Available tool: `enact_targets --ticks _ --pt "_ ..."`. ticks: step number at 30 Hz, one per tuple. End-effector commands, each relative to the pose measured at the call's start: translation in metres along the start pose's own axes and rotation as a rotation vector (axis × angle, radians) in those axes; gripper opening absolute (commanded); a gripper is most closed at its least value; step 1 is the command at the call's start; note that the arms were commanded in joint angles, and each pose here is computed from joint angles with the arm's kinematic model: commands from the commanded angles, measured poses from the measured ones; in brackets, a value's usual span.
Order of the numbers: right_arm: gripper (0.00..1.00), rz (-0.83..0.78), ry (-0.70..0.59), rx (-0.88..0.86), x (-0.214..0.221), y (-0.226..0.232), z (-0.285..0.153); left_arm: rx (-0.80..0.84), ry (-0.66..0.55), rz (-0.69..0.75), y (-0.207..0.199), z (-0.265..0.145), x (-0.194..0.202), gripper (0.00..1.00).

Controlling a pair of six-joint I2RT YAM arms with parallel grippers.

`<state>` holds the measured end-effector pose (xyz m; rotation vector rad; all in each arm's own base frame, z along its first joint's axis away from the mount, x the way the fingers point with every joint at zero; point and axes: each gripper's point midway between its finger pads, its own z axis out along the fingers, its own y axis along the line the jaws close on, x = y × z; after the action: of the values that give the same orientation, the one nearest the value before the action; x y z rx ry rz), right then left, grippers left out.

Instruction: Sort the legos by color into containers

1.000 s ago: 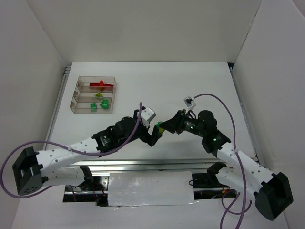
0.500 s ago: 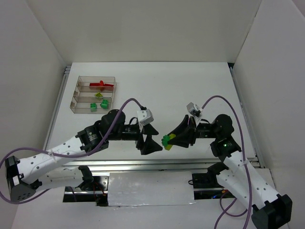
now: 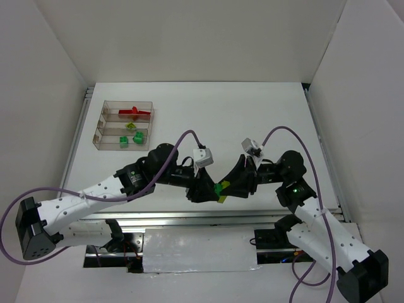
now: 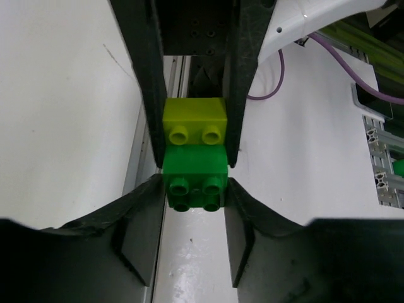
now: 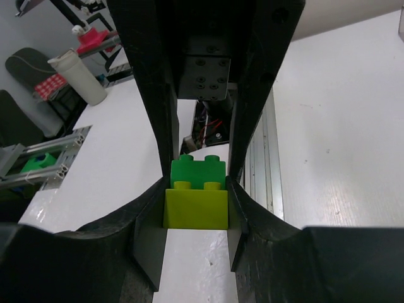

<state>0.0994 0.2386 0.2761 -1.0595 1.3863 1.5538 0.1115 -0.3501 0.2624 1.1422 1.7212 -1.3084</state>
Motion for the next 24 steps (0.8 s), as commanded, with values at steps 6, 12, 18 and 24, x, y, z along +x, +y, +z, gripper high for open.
enact_targets --ticks 6,12,18,24 --pt "0.00 -0.091 0.010 -0.038 -0.012 0.009 0.005 0.002 -0.074 0.052 -0.001 0.006 -0.032 0.02" --pt "0.00 -0.081 0.060 -0.050 0.006 0.008 0.001 -0.166 -0.150 0.039 0.036 -0.028 -0.042 0.00" --pt "0.00 -0.052 0.061 -0.036 0.012 -0.003 0.002 -0.208 -0.230 -0.039 0.068 -0.060 -0.044 0.00" --pt "0.00 -0.014 0.032 0.098 0.008 -0.027 0.002 -0.525 -0.270 -0.163 0.133 -0.080 -0.050 0.00"
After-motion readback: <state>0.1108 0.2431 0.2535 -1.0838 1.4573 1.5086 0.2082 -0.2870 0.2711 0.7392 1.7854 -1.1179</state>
